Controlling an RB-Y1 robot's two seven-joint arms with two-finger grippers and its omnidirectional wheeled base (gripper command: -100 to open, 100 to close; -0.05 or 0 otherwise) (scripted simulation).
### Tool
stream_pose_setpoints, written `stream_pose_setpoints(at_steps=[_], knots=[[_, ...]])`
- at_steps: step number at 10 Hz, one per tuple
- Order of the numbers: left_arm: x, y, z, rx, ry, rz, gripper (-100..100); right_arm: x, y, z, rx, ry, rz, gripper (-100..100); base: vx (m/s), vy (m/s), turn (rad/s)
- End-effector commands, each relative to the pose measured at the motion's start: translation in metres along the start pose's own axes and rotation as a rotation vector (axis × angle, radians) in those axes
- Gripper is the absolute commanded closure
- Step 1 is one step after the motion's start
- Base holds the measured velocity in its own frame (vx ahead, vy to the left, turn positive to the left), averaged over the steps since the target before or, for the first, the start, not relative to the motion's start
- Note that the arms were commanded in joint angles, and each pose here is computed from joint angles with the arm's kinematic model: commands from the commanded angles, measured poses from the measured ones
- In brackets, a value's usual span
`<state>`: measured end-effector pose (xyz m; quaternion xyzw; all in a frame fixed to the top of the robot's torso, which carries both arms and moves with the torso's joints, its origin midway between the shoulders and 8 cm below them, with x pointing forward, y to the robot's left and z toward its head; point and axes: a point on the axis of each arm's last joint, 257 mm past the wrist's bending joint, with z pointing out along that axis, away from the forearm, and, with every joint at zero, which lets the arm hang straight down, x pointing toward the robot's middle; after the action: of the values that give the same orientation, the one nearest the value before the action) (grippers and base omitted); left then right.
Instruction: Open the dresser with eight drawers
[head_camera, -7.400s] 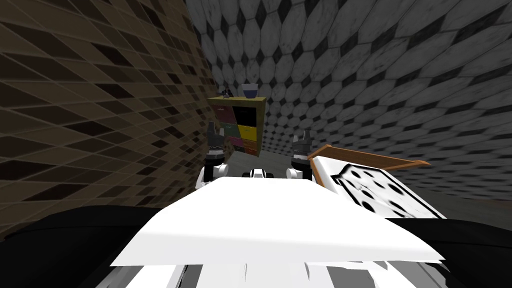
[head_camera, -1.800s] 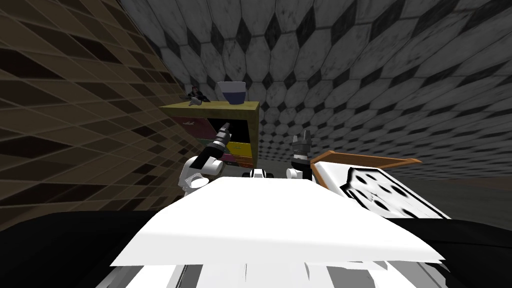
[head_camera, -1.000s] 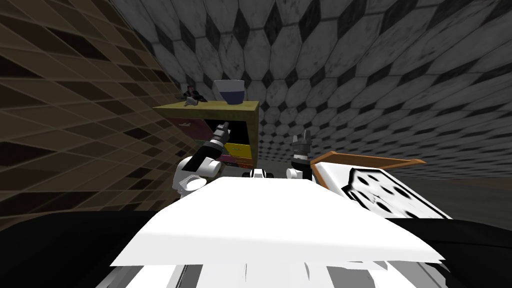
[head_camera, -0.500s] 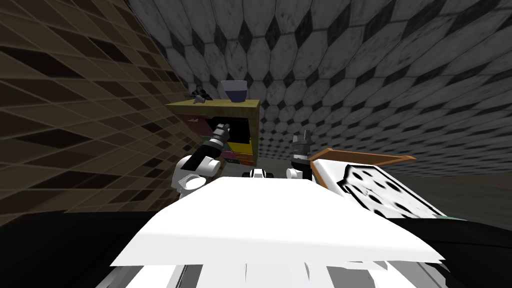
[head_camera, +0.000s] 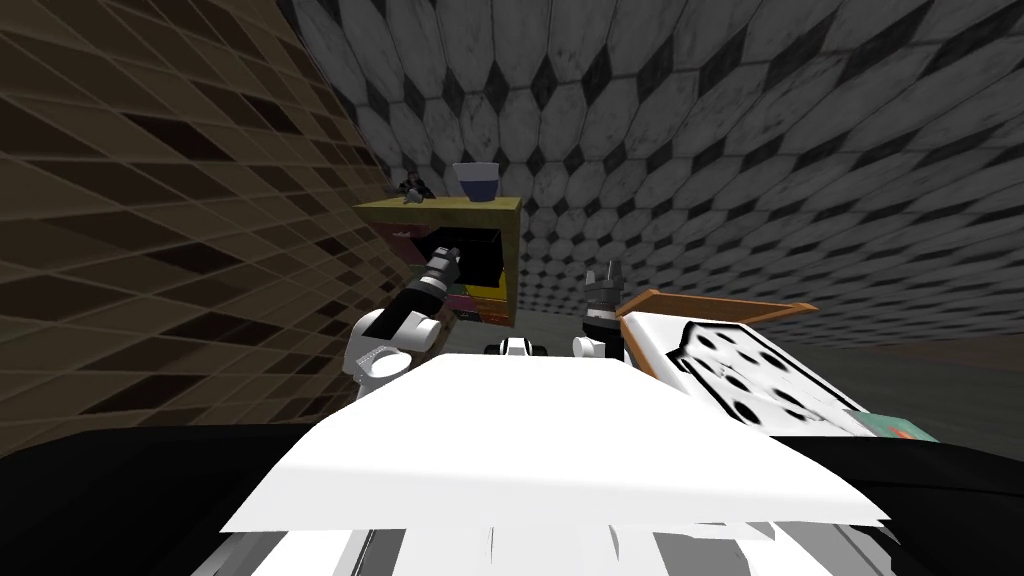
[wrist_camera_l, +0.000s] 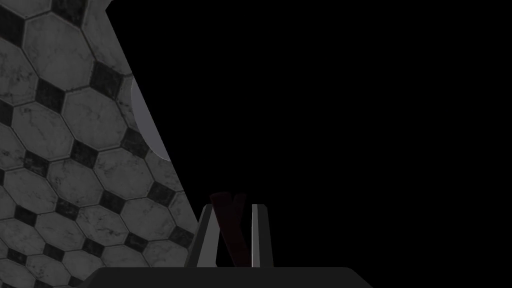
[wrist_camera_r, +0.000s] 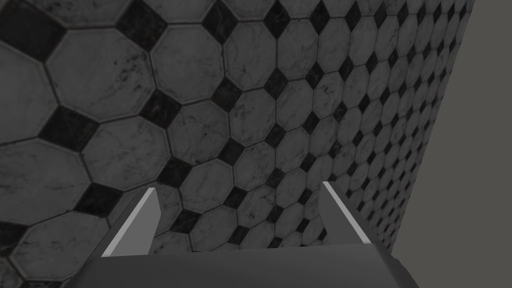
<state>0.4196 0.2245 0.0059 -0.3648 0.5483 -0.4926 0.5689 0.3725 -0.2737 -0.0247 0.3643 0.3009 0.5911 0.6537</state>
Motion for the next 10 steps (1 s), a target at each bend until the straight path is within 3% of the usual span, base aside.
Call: stream_pose_setpoints(at_steps=[1, 10], knots=[[-0.004, -0.010, 0.007, 0.004, 0.002, 0.001, -100, 0.000, 0.000, 0.000, 0.000, 0.000, 0.000, 0, -0.117, 0.009, -0.020], [-0.025, -0.049, 0.027, 0.000, -0.008, 0.003, -100, 0.000, 0.000, 0.000, 0.000, 0.000, 0.000, 0, -0.012, -0.009, -0.013]])
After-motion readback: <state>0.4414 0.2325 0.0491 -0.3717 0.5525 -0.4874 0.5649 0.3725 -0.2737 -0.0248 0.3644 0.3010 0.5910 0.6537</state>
